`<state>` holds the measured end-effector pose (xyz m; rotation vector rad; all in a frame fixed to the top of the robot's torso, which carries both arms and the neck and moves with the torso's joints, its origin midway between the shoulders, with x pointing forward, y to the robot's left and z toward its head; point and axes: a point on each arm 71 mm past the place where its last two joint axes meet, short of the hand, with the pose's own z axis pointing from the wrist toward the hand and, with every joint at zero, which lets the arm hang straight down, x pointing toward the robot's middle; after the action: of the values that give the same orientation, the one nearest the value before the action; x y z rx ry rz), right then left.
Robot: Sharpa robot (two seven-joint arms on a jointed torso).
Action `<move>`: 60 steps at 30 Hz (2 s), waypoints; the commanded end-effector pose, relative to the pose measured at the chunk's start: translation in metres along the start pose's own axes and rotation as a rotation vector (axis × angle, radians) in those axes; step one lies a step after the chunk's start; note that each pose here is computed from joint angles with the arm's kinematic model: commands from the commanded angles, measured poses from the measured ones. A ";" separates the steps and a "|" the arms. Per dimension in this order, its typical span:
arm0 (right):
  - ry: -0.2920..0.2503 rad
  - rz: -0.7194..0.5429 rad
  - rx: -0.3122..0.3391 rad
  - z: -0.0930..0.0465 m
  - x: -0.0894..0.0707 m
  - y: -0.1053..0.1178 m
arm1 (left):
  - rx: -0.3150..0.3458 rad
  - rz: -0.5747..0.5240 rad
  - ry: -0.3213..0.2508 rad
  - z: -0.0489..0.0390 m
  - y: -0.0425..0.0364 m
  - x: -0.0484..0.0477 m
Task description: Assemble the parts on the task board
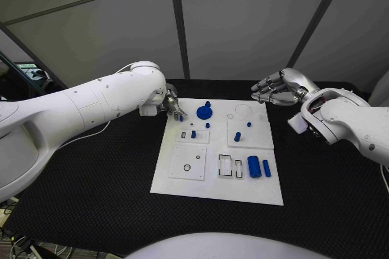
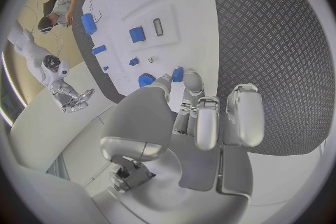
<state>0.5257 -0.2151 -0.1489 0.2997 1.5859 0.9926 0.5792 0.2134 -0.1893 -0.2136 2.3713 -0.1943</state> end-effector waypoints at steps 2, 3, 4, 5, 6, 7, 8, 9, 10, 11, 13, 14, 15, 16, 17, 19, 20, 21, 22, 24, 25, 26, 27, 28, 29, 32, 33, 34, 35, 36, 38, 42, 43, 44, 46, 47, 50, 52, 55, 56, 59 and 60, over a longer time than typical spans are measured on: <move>0.007 -0.001 -0.010 0.001 0.000 0.002 | 0.017 -0.031 -0.018 -0.0003 -0.0028 -0.0014; 0.007 -0.001 -0.010 0.001 0.000 0.002 | 0.018 -0.033 -0.019 -0.0003 -0.0029 -0.0015; 0.007 -0.001 -0.010 0.001 0.000 0.002 | 0.019 -0.035 -0.020 -0.0003 -0.0032 -0.0015; 0.008 -0.001 -0.010 0.001 0.000 0.002 | 0.020 -0.037 -0.021 -0.0003 -0.0035 -0.0015; 0.008 -0.002 -0.010 0.001 0.000 0.002 | 0.022 -0.039 -0.021 -0.0003 -0.0037 -0.0015; 0.009 -0.002 -0.010 0.001 0.000 0.002 | 0.022 -0.040 -0.021 -0.0003 -0.0040 -0.0014; 0.009 -0.003 -0.010 0.001 0.000 0.002 | 0.023 -0.041 -0.021 -0.0002 -0.0042 -0.0014; 0.009 -0.004 -0.010 0.001 0.001 0.002 | 0.024 -0.041 -0.021 -0.0002 -0.0043 -0.0013; 0.010 -0.004 -0.010 0.001 0.001 0.002 | 0.024 -0.041 -0.020 -0.0002 -0.0044 -0.0012; 0.010 -0.004 -0.010 0.001 0.001 0.002 | 0.024 -0.042 -0.020 -0.0002 -0.0045 -0.0012; 0.011 -0.004 -0.009 0.001 0.001 0.002 | 0.024 -0.042 -0.019 -0.0002 -0.0044 -0.0011; 0.012 -0.004 -0.009 0.001 0.001 0.002 | 0.024 -0.042 -0.019 -0.0002 -0.0043 -0.0011; 0.012 -0.004 -0.009 0.001 0.001 0.002 | 0.024 -0.042 -0.018 -0.0001 -0.0042 -0.0011; 0.013 -0.003 -0.009 0.001 0.001 0.002 | 0.023 -0.042 -0.018 -0.0001 -0.0041 -0.0011; 0.013 -0.003 -0.009 0.001 0.001 0.002 | 0.023 -0.042 -0.017 -0.0001 -0.0039 -0.0011; 0.014 -0.003 -0.008 0.001 0.001 0.002 | 0.022 -0.043 -0.016 -0.0001 -0.0035 -0.0011; 0.016 -0.003 -0.007 0.001 0.001 0.002 | 0.023 -0.047 -0.014 -0.0002 -0.0032 -0.0010; 0.016 -0.004 -0.007 0.001 0.001 0.002 | 0.024 -0.049 -0.012 -0.0002 -0.0030 -0.0010; 0.018 -0.004 -0.007 0.001 0.001 0.002 | 0.025 -0.054 -0.009 -0.0002 -0.0028 -0.0008; 0.021 -0.004 -0.005 0.001 0.001 0.001 | 0.028 -0.060 -0.002 -0.0004 -0.0025 -0.0004; 0.022 -0.004 -0.005 0.001 0.001 0.001 | 0.029 -0.062 0.001 -0.0004 -0.0025 -0.0001; 0.023 -0.005 -0.004 0.001 0.001 0.001 | 0.030 -0.062 0.004 -0.0005 -0.0025 0.0001; 0.024 -0.005 -0.004 0.001 0.001 0.001 | 0.030 -0.062 0.005 -0.0005 -0.0025 0.0002; 0.024 -0.005 -0.004 0.001 0.002 0.001 | 0.031 -0.062 0.008 -0.0006 -0.0026 0.0004; 0.025 -0.005 -0.004 0.001 0.002 0.001 | 0.032 -0.062 0.010 -0.0007 -0.0026 0.0006; 0.025 -0.005 -0.004 0.001 0.002 0.001 | 0.034 -0.061 0.015 -0.0009 -0.0027 0.0012; 0.025 -0.005 -0.004 0.001 0.002 0.001 | 0.034 -0.062 0.015 -0.0010 -0.0027 0.0013; 0.025 -0.005 -0.004 0.001 0.002 0.001 | 0.035 -0.064 0.014 -0.0010 -0.0026 0.0012; 0.025 -0.005 -0.004 0.001 0.002 0.001 | 0.037 -0.068 0.012 -0.0012 -0.0025 0.0012; 0.025 -0.006 -0.004 0.001 0.002 0.001 | 0.039 -0.073 0.009 -0.0013 -0.0023 0.0011; 0.024 -0.006 -0.004 0.001 0.001 0.001 | 0.046 -0.089 0.000 -0.0019 -0.0016 0.0007; 0.022 -0.006 -0.004 0.001 0.001 0.001 | 0.064 -0.120 -0.015 -0.0038 0.0002 0.0009; 0.021 -0.006 -0.004 0.001 0.001 0.001 | 0.070 -0.129 -0.019 -0.0047 0.0007 0.0012; 0.021 -0.007 -0.004 0.001 0.001 0.001 | 0.075 -0.135 -0.023 -0.0057 0.0012 0.0016; 0.020 -0.007 -0.003 0.001 0.000 0.000 | 0.086 -0.144 -0.030 -0.0083 0.0018 0.0028; 0.019 -0.007 -0.002 0.001 0.000 0.000 | 0.091 -0.147 -0.032 -0.0095 0.0019 0.0035; 0.017 -0.008 -0.001 0.001 -0.001 -0.001 | 0.109 -0.153 -0.043 -0.0144 0.0026 0.0071; 0.015 -0.009 0.001 0.001 -0.001 -0.002 | 0.122 -0.157 -0.051 -0.0183 0.0030 0.0101; 0.012 -0.010 0.004 0.000 -0.002 -0.003 | 0.139 -0.162 -0.061 -0.0241 0.0043 0.0159; 0.011 -0.011 0.004 0.000 -0.003 -0.003 | 0.145 -0.163 -0.065 -0.0264 0.0049 0.0183; 0.010 -0.011 0.005 0.000 -0.003 -0.004 | 0.159 -0.161 -0.075 -0.0329 0.0068 0.0250; 0.009 -0.012 0.006 0.000 -0.003 -0.004 | 0.163 -0.161 -0.078 -0.0350 0.0078 0.0273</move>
<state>0.5278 -0.2201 -0.1508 0.2972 1.6014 0.9777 0.5342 0.2202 -0.1874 -0.3002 2.3026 -0.4190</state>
